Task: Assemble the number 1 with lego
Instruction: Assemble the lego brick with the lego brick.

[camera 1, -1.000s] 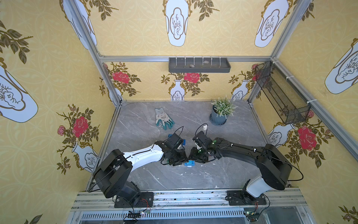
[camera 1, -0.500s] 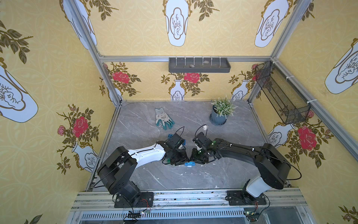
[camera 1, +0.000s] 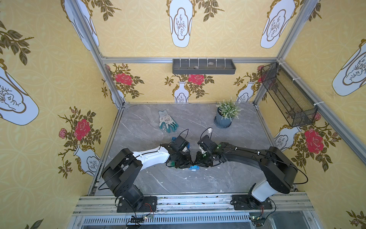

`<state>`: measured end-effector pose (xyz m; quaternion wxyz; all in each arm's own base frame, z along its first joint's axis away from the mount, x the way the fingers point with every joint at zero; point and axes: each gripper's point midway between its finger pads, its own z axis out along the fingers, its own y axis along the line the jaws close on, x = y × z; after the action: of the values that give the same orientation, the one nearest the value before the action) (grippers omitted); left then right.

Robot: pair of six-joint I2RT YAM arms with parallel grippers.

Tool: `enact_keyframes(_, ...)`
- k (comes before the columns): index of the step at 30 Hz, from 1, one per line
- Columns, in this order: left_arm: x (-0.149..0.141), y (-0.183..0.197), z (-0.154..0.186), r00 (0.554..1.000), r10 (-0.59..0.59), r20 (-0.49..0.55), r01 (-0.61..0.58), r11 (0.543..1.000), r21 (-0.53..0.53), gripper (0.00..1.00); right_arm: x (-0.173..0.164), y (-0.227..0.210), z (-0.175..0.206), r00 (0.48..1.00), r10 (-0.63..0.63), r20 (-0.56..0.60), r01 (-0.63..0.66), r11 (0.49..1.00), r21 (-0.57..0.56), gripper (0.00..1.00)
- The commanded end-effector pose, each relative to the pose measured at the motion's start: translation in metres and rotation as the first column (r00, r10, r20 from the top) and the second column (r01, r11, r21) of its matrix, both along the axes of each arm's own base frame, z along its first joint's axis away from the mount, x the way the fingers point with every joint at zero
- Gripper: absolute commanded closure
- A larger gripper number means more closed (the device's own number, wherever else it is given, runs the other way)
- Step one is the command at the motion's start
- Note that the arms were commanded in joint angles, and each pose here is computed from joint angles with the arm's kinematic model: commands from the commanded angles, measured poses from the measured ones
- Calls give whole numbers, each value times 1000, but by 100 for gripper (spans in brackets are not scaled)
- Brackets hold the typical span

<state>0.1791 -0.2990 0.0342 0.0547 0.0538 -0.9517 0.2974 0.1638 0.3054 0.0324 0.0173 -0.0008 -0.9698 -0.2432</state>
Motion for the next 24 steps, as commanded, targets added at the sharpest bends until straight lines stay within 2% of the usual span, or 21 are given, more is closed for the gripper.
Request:
enact_keyframes(1, -7, 18, -30, 999, 21, -30, -17, 992, 123, 71, -15, -18, -26, 998, -19, -66, 12, 995, -100, 71)
enact_keyframes(24, -12, 33, -40, 998, -20, -66, 36, 969, 245, 74, -17, -5, -35, 997, 27, -66, -35, 993, -116, 72)
